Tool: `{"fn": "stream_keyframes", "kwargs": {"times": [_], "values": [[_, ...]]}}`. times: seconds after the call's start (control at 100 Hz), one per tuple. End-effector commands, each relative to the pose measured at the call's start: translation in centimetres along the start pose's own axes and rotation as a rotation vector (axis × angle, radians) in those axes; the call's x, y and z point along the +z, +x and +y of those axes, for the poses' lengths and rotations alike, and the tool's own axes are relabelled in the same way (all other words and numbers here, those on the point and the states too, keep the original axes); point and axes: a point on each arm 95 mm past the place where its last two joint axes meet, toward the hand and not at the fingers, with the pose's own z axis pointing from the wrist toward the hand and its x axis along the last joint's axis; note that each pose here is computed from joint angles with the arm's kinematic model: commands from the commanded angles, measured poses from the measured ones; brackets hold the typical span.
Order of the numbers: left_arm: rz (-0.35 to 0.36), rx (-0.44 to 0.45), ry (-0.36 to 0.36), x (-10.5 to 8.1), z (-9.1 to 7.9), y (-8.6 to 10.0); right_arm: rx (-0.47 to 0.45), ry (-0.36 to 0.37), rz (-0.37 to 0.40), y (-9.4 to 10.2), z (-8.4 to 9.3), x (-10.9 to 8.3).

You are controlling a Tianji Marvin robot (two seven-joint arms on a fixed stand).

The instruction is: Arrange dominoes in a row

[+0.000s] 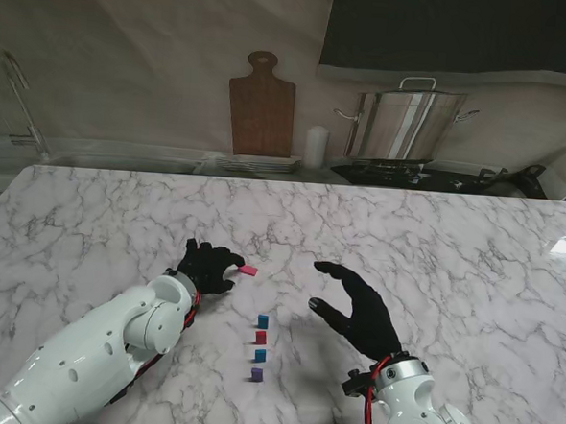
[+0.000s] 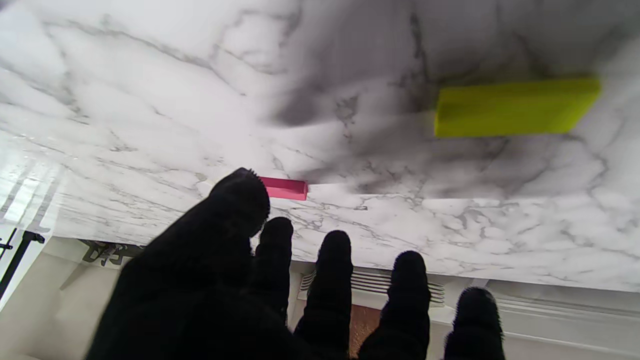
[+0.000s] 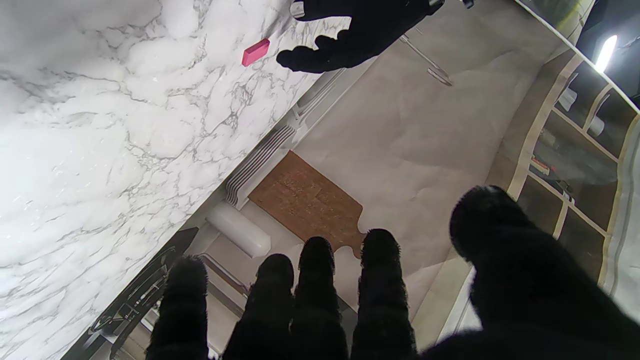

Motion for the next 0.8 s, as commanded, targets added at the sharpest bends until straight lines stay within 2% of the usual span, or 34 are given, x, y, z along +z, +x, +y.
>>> {"fn": "stream_keyframes", "kwargs": {"times": [0.0, 0.34, 0.79], "values": [[0.009, 0.001, 0.005, 0.9, -0.9, 0.3, 0.003, -0.001, -0.012, -0.1, 0.1, -0.1], [0.075, 0.06, -0.011, 3.5, -1.4, 0.7, 0.012, -0.009, -0.024, -0.3, 0.5, -0.1], [0.063, 0.09, -0.058, 4.4, -0.9, 0.7, 0.015, -0.014, -0.03, -0.4, 0.6, -0.1]]}}
